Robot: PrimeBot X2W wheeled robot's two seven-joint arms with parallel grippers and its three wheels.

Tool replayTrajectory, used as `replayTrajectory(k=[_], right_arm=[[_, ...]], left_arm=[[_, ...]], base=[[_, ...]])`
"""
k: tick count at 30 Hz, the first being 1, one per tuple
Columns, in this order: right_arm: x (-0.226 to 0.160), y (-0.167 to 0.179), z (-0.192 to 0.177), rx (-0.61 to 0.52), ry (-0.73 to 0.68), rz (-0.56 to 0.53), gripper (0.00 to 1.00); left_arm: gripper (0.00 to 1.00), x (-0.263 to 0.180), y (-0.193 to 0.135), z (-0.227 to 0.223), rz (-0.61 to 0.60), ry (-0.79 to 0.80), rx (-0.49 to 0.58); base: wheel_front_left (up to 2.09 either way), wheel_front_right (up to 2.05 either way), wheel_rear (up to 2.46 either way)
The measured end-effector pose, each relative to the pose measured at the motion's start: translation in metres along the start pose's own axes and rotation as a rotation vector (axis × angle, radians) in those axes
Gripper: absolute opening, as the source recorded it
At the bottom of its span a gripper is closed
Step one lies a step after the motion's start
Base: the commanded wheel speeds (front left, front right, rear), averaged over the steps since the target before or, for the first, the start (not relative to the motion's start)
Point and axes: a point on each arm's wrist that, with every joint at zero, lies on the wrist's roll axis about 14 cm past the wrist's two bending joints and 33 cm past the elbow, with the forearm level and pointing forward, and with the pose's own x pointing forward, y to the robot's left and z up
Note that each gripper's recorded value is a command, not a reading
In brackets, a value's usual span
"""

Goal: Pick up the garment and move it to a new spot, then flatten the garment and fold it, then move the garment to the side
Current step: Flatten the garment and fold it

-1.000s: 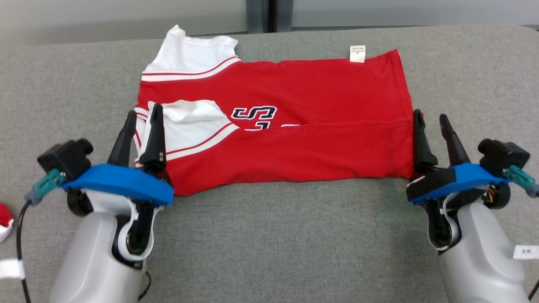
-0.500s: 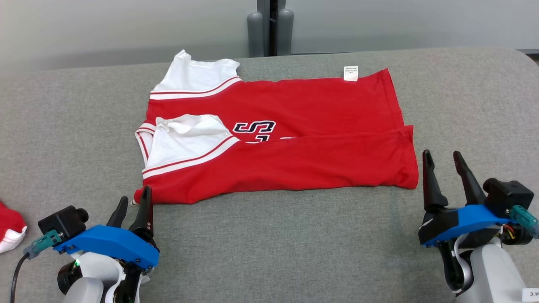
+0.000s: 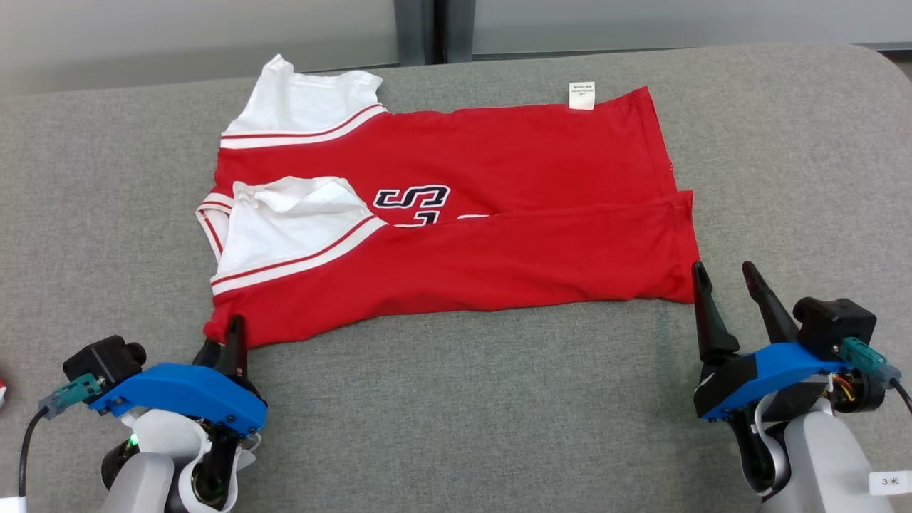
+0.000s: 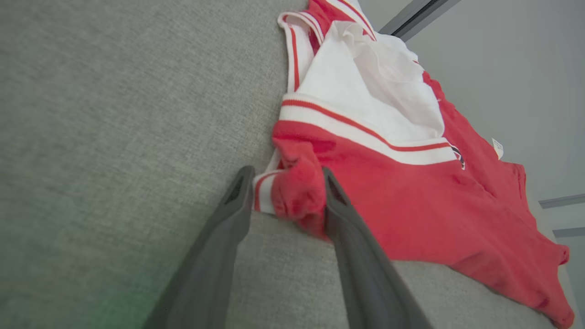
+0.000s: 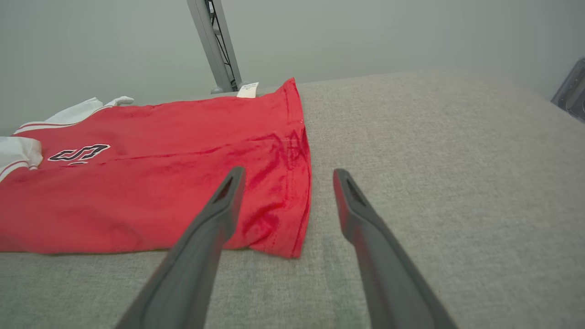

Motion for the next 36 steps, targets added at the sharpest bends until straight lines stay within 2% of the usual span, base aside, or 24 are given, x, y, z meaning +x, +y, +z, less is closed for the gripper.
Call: replayTrajectory(k=[1,2,13,14,15,16,17,18,23,30,33,36], right_arm=[[0.0,0.0,-0.004,0.004,0.015,-0.002,1.0],[0.001,-0.001,-0.008,0.007,0.03,-0.004,1.0],[0.016,0.009,-0.052,0.065,0.214,0.006,1.0],[0.017,0.012,-0.055,0.063,0.231,0.014,0.78],[0.019,0.016,-0.057,0.062,0.241,0.022,0.41],[0.021,0.018,-0.057,0.067,0.247,0.028,0.25],[0.022,0.02,-0.057,0.075,0.249,0.031,0.03],[0.023,0.02,-0.055,0.084,0.244,0.031,0.0],[0.026,0.016,-0.037,0.116,0.172,0.01,0.0],[0.02,0.007,-0.001,0.159,0.051,-0.015,0.0],[0.004,0.002,-0.001,0.16,0.046,-0.02,0.0],[-0.02,-0.003,-0.014,0.162,0.086,-0.026,0.0]], left_arm=[[0.06,0.0,0.0,0.0,0.0,0.001,-0.009],[0.0,0.0,0.0,0.0,-0.005,-0.002,-0.017],[0.0,-0.009,0.004,0.004,-0.025,-0.053,-0.102],[0.0,-0.01,0.006,0.004,-0.022,-0.055,-0.104],[0.0,-0.011,0.007,0.004,-0.022,-0.059,-0.105],[0.0,-0.011,0.008,0.004,-0.02,-0.064,-0.106],[0.0,-0.012,0.007,0.005,-0.024,-0.071,-0.11],[0.0,-0.013,0.007,0.006,-0.026,-0.078,-0.114],[0.0,-0.02,0.0,0.02,-0.064,-0.135,-0.148],[0.0,-0.042,-0.025,0.048,-0.158,-0.236,-0.118],[0.0,-0.06,-0.033,0.042,-0.193,-0.235,-0.118],[0.0,-0.078,-0.025,0.026,-0.176,-0.209,-0.144]], base=[[0.0,0.0,0.0],[0.0,0.0,0.0],[0.0,0.0,0.0],[0.0,0.0,0.0],[0.0,0.0,0.0],[0.0,0.0,0.0],[0.0,0.0,0.0],[0.0,0.0,0.0],[0.0,0.0,0.0],[0.0,0.0,0.0],[0.0,0.0,0.0],[0.0,0.0,0.0]])
